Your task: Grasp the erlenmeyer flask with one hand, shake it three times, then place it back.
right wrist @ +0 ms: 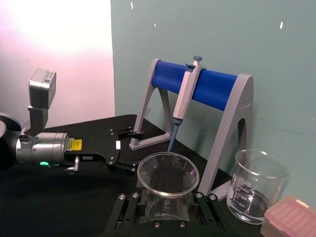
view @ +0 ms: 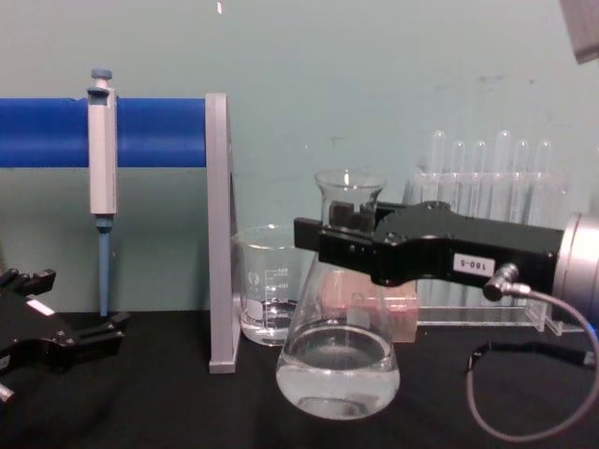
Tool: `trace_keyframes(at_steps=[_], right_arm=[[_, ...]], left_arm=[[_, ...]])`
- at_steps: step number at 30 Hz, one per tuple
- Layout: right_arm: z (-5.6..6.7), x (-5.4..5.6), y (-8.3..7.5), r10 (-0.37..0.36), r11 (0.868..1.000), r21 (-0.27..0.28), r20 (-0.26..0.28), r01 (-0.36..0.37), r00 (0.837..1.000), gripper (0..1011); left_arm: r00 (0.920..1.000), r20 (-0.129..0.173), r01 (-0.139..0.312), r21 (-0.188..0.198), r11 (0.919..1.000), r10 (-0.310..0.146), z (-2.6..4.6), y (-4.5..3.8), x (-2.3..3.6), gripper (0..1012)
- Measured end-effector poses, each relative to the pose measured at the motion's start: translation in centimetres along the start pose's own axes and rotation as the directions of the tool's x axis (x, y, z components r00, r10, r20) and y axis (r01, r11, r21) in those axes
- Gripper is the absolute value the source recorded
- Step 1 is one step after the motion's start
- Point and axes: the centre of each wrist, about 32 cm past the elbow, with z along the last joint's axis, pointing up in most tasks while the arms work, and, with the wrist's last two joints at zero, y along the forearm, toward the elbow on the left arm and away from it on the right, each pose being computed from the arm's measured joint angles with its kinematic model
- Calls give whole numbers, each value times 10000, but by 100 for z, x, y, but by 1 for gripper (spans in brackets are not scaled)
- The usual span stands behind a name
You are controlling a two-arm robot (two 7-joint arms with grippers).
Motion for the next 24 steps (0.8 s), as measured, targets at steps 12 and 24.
trace_keyframes(at_steps=[12,24], right_arm=[[-150,33,41,39,9999,-127,-158,-41,9999,457],[-300,42,57,52,9995,-308,-136,-56,9999,457]], left_arm=[[10000,1,0,0,10000,0,0,0,0,1001],[10000,0,0,0,10000,0,0,0,0,1000]])
